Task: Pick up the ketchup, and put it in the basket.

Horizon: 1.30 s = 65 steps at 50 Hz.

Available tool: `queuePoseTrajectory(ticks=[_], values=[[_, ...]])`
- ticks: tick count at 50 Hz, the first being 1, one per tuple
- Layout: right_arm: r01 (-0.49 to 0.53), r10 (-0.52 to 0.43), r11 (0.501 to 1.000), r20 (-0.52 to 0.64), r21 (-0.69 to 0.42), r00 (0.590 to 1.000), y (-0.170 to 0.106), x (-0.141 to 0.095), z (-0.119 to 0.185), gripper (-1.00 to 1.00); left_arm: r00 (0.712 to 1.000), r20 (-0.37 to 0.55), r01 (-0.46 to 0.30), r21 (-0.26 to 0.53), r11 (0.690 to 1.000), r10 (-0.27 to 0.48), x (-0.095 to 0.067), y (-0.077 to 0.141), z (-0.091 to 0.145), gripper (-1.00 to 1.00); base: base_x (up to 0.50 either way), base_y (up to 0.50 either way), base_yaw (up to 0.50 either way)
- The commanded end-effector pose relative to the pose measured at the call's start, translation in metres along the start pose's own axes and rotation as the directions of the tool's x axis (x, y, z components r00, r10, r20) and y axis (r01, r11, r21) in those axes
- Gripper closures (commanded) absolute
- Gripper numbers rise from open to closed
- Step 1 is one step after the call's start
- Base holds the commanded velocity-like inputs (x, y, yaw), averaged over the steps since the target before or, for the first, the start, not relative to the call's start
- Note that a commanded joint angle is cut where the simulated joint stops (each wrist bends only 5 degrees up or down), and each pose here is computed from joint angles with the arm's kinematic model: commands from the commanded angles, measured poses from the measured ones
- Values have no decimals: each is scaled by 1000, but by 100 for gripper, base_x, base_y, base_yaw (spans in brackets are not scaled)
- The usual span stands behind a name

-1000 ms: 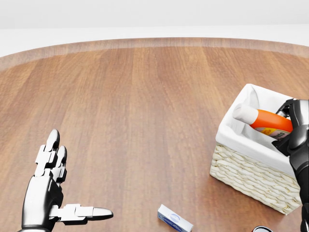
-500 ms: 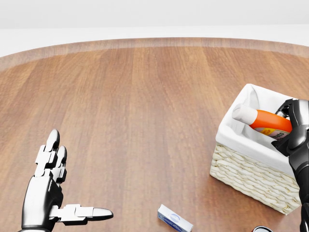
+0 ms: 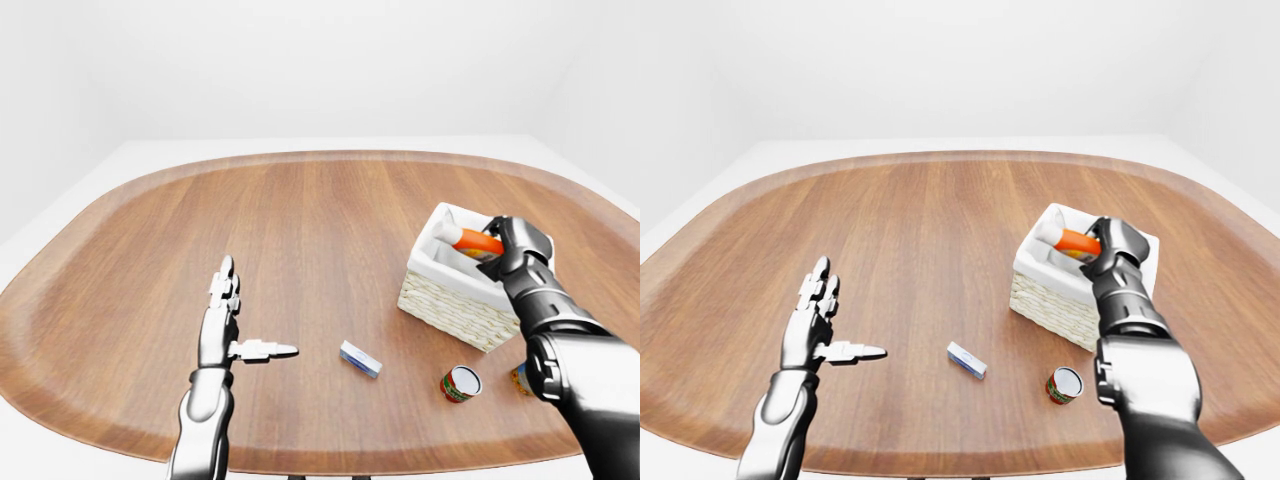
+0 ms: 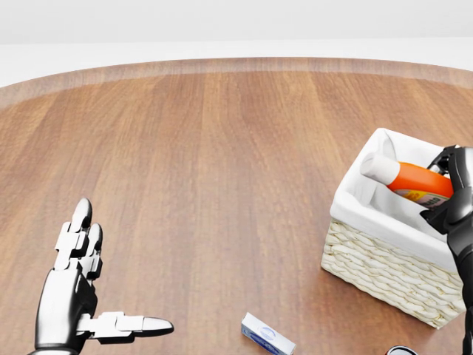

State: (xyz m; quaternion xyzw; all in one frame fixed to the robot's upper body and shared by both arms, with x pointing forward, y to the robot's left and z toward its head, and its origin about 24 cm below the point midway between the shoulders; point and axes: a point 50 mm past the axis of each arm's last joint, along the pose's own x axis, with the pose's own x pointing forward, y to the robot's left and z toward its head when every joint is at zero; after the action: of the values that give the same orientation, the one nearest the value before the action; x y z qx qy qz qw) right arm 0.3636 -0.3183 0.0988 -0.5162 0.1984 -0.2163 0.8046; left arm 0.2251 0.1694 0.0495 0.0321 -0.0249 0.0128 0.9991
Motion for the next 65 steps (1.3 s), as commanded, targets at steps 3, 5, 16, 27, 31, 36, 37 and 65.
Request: queuePoseTrajectory(ticks=[3,5,16,27,31,36,37,65], values=[[57,-57,998,-17,41,998,-11,2,-2,100,1000,0,-3,6,1000,3,2,0,-4,-100,0,0,0],[58,-57,997,-20,44,998,-10,2,-3,100,1000,1,-3,8,1000,3,2,0,-3,-100,0,0,0],[63,-62,997,-26,46,998,-11,2,-4,100,1000,2,2,13,1000,-2,0,-1,-4,-100,0,0,0],[65,-64,997,-25,47,998,-8,1,-3,100,1000,4,8,16,1000,-8,-2,-2,-4,-100,0,0,0],[67,-67,997,-20,39,998,-8,1,-1,100,1000,4,8,16,1000,-8,-1,-2,-4,-100,0,0,0],[70,-69,997,-18,43,997,-9,2,0,100,1000,5,9,16,1000,-9,-3,-2,-3,-100,0,0,0],[70,-69,997,-19,42,997,-9,2,-1,100,1000,5,9,15,1000,-10,-3,-2,-3,-100,0,0,0],[93,-92,995,-17,43,996,-10,2,1,-100,1000,8,14,17,1000,-14,-4,-2,-3,-100,0,0,0]])
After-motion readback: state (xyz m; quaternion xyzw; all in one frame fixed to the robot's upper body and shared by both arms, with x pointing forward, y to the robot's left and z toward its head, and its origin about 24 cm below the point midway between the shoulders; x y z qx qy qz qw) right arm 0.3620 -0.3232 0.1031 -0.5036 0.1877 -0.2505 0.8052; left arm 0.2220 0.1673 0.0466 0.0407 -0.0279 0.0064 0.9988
